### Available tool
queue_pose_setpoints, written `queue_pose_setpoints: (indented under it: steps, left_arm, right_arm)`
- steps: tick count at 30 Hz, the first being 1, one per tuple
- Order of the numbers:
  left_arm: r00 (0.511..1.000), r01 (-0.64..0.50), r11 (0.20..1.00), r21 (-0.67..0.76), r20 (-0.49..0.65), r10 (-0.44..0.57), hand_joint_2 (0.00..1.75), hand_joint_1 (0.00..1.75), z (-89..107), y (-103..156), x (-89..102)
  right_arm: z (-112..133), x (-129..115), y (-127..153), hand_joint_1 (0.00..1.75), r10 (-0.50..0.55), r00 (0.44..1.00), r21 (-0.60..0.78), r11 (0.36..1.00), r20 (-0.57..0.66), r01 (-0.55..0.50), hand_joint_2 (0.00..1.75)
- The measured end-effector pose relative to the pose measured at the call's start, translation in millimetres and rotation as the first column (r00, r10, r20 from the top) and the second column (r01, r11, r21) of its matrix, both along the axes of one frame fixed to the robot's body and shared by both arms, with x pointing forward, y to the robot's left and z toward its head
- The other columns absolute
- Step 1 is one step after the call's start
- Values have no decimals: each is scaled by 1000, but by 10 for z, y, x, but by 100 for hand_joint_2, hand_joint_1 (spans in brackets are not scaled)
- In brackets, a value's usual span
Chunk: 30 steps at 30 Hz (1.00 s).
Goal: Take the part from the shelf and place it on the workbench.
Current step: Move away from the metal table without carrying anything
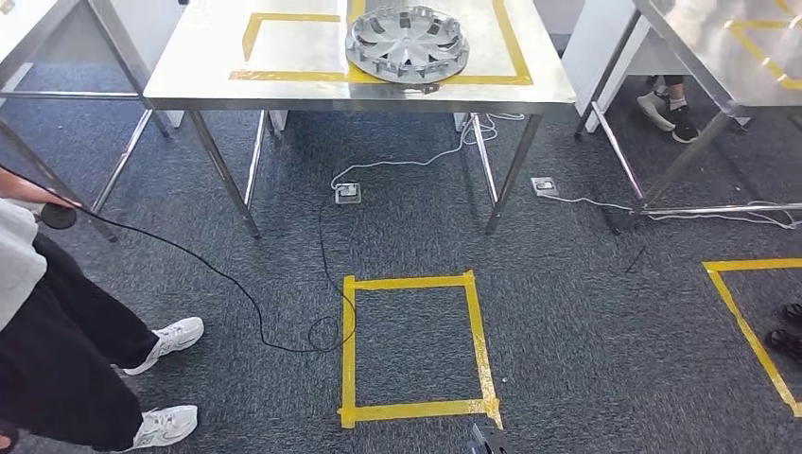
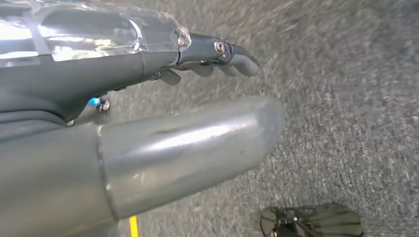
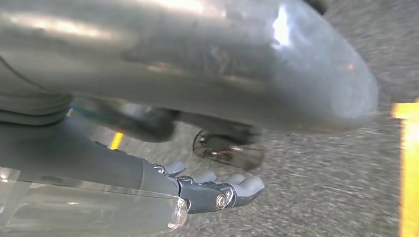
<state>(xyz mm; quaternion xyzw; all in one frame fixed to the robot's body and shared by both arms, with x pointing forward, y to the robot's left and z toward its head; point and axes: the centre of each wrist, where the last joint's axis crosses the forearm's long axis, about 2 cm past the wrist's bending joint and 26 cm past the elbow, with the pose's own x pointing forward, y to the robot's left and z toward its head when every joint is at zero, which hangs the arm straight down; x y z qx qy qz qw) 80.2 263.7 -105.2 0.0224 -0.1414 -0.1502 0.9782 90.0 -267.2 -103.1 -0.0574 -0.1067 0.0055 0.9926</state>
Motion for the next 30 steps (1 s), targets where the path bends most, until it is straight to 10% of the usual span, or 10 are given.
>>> queue_pose_setpoints:
  steps: [30]
  left_arm:
    - [1000,0,1000,-9,-9,0,0,0,-6,29,-25]
  right_arm:
    - [-26,-128,-11,0,-21,998,-2,1000,-61,21,0]
